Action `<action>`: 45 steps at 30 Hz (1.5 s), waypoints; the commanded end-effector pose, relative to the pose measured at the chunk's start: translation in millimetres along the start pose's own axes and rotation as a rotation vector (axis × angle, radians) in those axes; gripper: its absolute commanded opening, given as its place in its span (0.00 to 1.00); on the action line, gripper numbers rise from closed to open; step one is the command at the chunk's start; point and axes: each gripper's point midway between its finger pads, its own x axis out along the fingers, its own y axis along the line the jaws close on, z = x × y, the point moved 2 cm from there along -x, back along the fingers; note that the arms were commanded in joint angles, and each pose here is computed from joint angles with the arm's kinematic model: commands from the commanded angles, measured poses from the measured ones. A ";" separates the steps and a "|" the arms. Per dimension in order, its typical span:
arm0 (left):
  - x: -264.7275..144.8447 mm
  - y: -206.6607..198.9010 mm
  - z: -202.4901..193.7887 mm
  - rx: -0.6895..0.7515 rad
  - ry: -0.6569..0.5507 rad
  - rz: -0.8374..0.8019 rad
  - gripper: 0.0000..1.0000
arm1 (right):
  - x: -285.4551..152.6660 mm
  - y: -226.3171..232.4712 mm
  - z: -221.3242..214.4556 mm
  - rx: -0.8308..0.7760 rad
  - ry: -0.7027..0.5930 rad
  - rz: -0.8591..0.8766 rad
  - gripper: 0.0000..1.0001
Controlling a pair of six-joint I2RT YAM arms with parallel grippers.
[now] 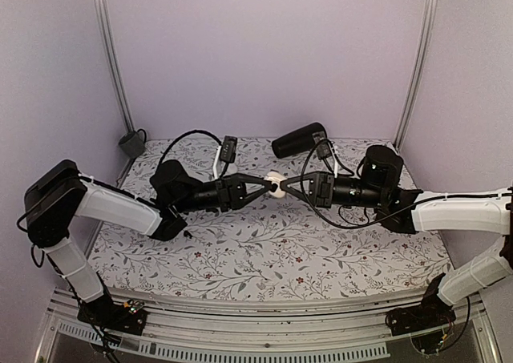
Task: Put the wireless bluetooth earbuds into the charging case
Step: Pass from the right arm to the left, then open the charging case.
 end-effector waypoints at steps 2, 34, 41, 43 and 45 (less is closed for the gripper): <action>9.8 -12.3 -0.9 0.020 0.016 -0.072 0.28 | 4.8 9.4 3.9 -0.005 -0.008 0.049 0.03; 10.1 -30.6 -1.7 0.045 0.050 -0.158 0.31 | -3.2 19.4 14.6 -0.016 -0.057 0.056 0.03; 15.5 -30.5 4.1 0.050 0.041 -0.162 0.07 | -1.0 15.7 10.1 -0.008 -0.040 0.052 0.03; 17.1 -27.9 3.0 0.057 0.053 -0.151 0.00 | -1.8 14.1 9.9 -0.005 -0.040 0.039 0.09; 17.8 -24.9 1.0 0.067 0.069 -0.136 0.00 | -3.9 13.2 10.5 -0.003 -0.042 0.019 0.23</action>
